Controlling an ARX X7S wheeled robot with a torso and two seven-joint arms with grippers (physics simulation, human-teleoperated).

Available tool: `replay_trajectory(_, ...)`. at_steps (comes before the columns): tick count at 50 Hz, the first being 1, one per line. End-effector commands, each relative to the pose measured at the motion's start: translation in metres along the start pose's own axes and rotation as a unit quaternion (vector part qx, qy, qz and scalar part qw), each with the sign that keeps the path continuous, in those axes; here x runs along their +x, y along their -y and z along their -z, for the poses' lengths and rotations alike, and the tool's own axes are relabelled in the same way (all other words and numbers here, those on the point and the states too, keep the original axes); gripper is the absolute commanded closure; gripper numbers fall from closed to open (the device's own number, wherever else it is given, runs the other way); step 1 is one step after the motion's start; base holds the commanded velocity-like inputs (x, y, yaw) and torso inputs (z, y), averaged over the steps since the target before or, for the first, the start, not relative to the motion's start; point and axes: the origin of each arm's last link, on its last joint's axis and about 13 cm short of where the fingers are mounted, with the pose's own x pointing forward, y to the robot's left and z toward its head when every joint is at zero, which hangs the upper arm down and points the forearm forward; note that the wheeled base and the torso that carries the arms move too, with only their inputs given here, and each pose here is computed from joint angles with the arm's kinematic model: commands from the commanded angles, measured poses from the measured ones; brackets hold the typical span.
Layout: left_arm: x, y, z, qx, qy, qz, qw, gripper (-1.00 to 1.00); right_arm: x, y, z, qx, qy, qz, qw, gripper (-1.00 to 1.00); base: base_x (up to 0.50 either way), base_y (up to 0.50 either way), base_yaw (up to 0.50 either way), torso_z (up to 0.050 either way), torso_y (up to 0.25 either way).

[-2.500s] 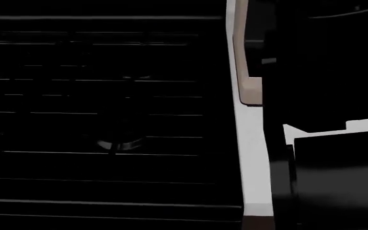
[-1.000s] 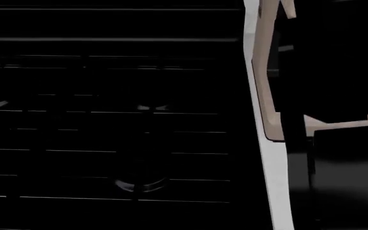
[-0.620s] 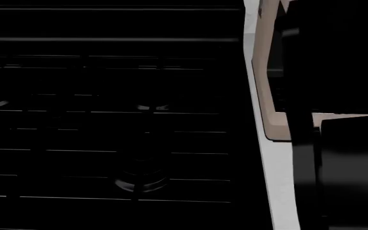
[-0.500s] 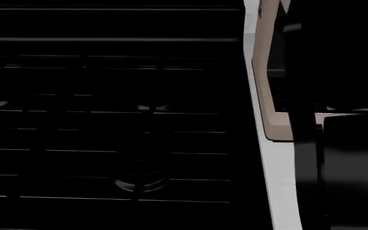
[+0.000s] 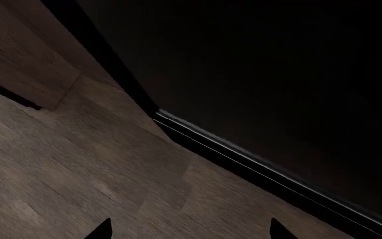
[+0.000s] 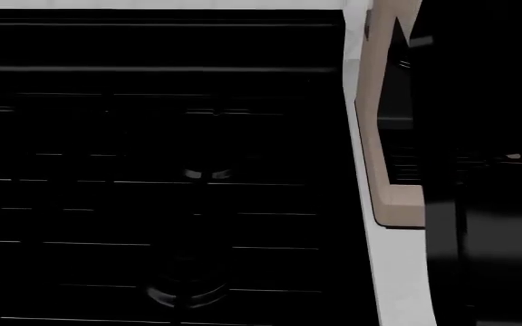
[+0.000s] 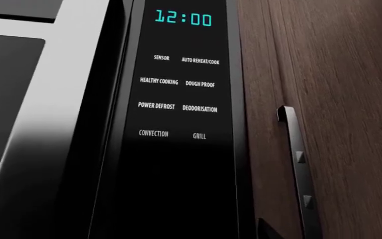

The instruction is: Press the stop button on the microwave

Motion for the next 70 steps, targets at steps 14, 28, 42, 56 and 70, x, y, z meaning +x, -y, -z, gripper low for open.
replay_trajectory(14,0.0,0.0,0.001,0.0,-0.002,-0.001,1.0,-1.0,-0.001,-0.002,0.005,0.0,-0.008,-0.003,1.0,-1.0,0.0,0.0,0.0,0.0,0.0)
replay_trajectory(28,0.0,0.0,0.001,0.0,-0.002,-0.001,1.0,-1.0,-0.01,-0.001,0.005,-0.003,-0.05,0.006,0.999,-1.0,0.0,0.0,0.0,0.0,0.0)
replay_trajectory(42,0.0,0.0,0.001,0.0,-0.002,-0.001,1.0,-1.0,-0.013,-0.002,0.009,-0.015,-0.055,0.004,0.998,-1.0,0.0,0.0,0.0,0.0,0.0)
replay_trajectory(56,0.0,0.0,0.001,0.0,-0.002,-0.001,1.0,-1.0,-0.003,-0.004,-0.019,-0.007,-0.025,0.005,1.0,-1.0,0.0,0.0,0.0,0.0,0.0)
replay_trajectory(70,0.0,0.0,0.001,0.0,-0.002,-0.001,1.0,-1.0,-0.002,-0.007,-0.018,-0.005,-0.021,-0.004,1.0,-1.0,0.24,-0.07,0.0,0.0,0.0)
